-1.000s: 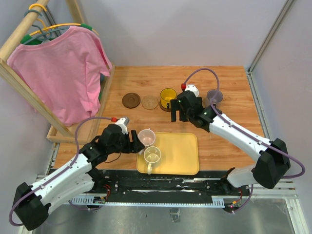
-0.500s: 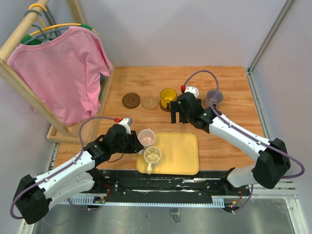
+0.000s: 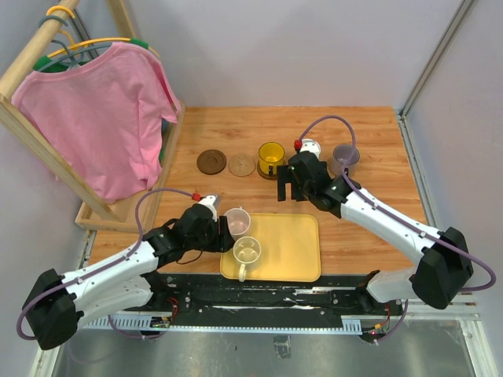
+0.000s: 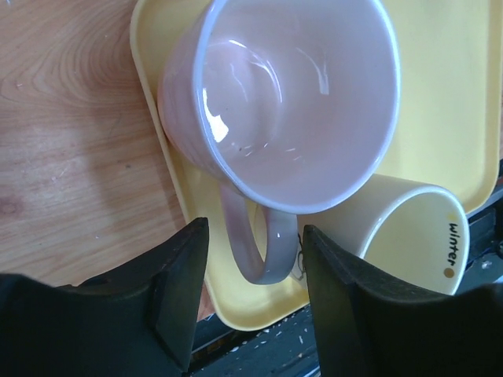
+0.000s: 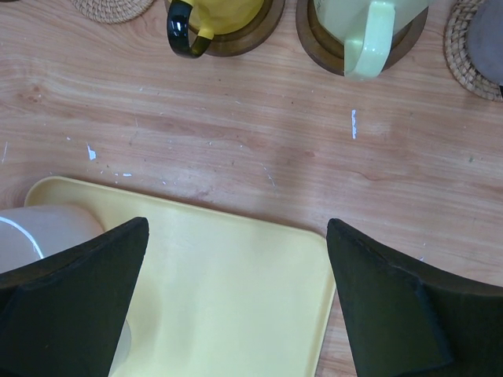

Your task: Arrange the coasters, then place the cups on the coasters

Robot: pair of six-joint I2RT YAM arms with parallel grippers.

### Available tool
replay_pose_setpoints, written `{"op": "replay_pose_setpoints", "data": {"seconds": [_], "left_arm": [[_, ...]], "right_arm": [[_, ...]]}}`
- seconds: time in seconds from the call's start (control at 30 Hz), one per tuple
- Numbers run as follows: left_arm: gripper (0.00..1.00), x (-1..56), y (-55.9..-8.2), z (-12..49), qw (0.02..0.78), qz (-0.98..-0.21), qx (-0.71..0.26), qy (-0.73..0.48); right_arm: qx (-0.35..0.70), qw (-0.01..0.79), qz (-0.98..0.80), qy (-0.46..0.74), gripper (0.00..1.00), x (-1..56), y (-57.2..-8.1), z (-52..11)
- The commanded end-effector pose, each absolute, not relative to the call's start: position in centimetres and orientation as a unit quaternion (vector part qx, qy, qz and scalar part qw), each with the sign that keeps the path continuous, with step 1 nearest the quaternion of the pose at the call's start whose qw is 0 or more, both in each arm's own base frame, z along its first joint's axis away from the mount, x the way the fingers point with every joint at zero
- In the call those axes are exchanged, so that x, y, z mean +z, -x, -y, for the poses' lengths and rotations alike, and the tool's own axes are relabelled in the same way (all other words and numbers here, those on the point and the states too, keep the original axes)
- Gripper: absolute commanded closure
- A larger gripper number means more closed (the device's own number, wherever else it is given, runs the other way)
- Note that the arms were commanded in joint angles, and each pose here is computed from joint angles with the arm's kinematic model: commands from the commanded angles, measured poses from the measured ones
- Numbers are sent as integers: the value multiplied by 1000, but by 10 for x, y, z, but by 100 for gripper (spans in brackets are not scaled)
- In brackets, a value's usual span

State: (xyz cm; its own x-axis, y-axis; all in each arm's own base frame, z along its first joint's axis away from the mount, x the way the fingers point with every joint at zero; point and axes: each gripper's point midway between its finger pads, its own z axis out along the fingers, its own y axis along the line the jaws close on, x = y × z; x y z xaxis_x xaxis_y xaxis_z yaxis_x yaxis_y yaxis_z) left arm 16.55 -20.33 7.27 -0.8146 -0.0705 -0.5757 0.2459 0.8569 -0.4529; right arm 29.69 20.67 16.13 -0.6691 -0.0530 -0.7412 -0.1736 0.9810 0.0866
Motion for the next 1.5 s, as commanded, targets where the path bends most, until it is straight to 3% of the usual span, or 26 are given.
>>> {"op": "replay_pose_setpoints", "data": {"seconds": [0.0,0.23,0.5,0.7,1.1,1.47], "left_arm": [[44,78,-171,206,306,-918,-246,-50],[45,76,-176,210,304,-923,-228,-59],[60,70,-175,211,293,-930,-210,-72],[66,65,-173,210,287,-934,-198,-75],[67,58,-171,213,274,-940,-182,-90],[99,55,-171,212,271,-944,-161,-99]], "right_arm": [[84,409,-907,45,3,165,-298,-201],[83,409,-908,47,3,164,-296,-200],[85,408,-908,46,3,162,-296,-200],[87,405,-909,47,3,159,-295,-201],[89,402,-910,47,3,156,-294,-202],[92,401,-910,50,3,157,-296,-204]]}}
